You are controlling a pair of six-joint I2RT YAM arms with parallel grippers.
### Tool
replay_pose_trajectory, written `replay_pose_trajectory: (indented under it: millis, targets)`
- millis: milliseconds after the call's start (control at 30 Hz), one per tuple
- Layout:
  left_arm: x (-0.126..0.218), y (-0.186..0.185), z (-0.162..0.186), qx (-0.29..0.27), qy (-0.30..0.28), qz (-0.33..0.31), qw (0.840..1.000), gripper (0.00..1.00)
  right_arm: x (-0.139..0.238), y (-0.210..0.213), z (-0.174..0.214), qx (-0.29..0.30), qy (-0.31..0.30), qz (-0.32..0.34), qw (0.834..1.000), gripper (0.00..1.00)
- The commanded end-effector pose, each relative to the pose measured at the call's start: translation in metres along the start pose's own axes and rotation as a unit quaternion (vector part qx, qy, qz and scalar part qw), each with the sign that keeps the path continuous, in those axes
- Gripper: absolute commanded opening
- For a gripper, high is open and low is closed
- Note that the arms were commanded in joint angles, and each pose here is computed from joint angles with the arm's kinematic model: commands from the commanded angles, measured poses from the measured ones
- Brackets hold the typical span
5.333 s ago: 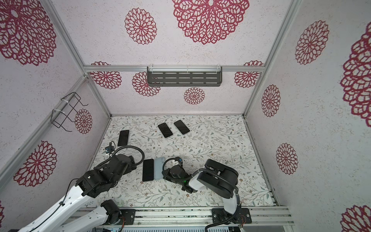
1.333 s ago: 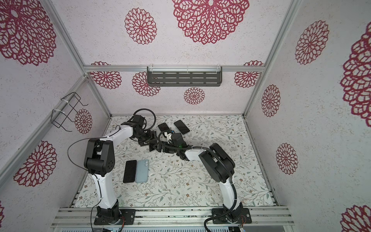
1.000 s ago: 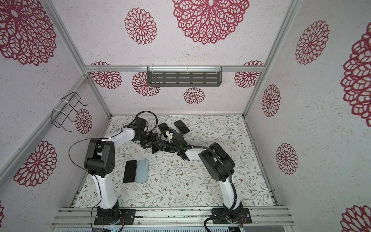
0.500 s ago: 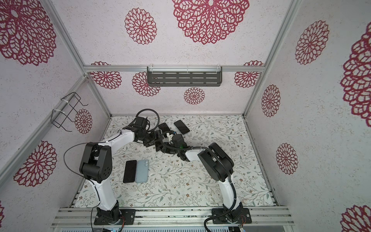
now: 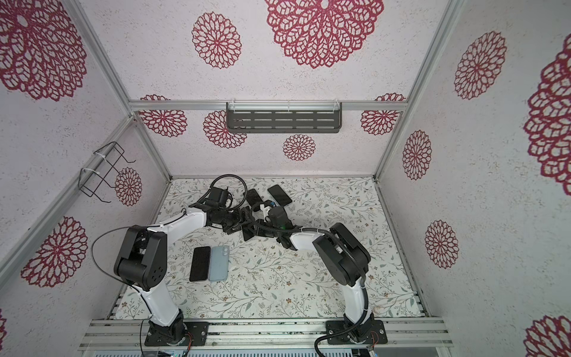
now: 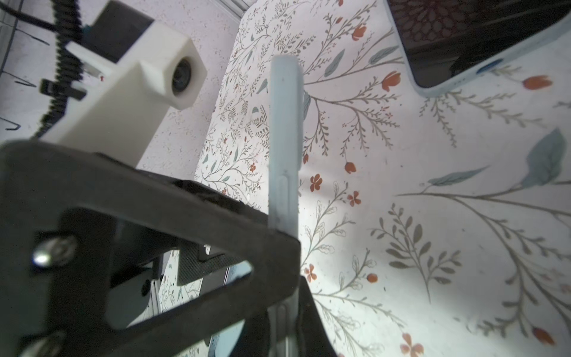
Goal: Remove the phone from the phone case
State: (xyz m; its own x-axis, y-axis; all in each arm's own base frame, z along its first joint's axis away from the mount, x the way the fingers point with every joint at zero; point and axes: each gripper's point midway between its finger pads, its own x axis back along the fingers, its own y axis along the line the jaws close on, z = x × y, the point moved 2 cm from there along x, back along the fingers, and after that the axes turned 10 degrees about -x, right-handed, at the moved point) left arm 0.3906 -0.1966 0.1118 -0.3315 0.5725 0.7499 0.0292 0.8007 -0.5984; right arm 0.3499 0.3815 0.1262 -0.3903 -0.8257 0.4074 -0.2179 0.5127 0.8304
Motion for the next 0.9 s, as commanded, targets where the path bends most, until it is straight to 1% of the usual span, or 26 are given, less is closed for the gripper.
replay_pose_trajectory:
  millis: [0, 67, 167, 233, 300, 400, 467, 567, 667, 733, 833, 867]
  targets:
    - [0.041, -0.036, -0.031, -0.047, -0.099, 0.056, 0.992, 0.92, 0.036, 0.045, -0.008, 0.036, 0.011, -0.059, 0.998, 0.00]
    - [0.061, -0.047, -0.029, -0.076, -0.135, 0.074, 0.985, 0.99, 0.058, 0.052, -0.013, 0.049, 0.022, -0.076, 0.996, 0.00]
    - [0.096, -0.064, -0.017, -0.139, -0.191, 0.115, 0.965, 0.97, 0.101, 0.060, -0.028, 0.087, 0.045, -0.076, 0.992, 0.00]
    - [0.114, -0.077, -0.005, -0.182, -0.225, 0.156, 0.944, 0.97, 0.126, 0.068, -0.036, 0.120, 0.064, -0.068, 0.988, 0.00]
    - [0.128, -0.092, 0.010, -0.229, -0.240, 0.206, 0.921, 0.97, 0.149, 0.089, -0.036, 0.152, 0.094, -0.090, 0.980, 0.00]
    - [0.139, -0.101, 0.025, -0.278, -0.247, 0.236, 0.898, 0.97, 0.172, 0.106, -0.030, 0.191, 0.120, -0.093, 0.970, 0.00]
    - [0.145, -0.108, 0.033, -0.303, -0.242, 0.259, 0.885, 0.97, 0.183, 0.114, -0.027, 0.209, 0.130, -0.091, 0.965, 0.00]
    - [0.146, -0.119, 0.041, -0.319, -0.216, 0.298, 0.874, 0.97, 0.193, 0.124, -0.022, 0.222, 0.134, -0.106, 0.960, 0.00]
    - [0.145, -0.120, 0.042, -0.321, -0.219, 0.314, 0.866, 0.97, 0.203, 0.135, -0.018, 0.236, 0.133, -0.127, 0.954, 0.00]
    - [0.148, -0.123, 0.043, -0.324, -0.225, 0.328, 0.858, 0.97, 0.207, 0.138, -0.015, 0.239, 0.134, -0.134, 0.952, 0.00]
    - [0.152, -0.131, 0.044, -0.325, -0.226, 0.353, 0.848, 0.97, 0.207, 0.138, -0.009, 0.241, 0.143, -0.133, 0.951, 0.00]
    - [0.150, -0.134, 0.046, -0.327, -0.219, 0.360, 0.846, 0.98, 0.207, 0.138, -0.008, 0.243, 0.144, -0.132, 0.950, 0.00]
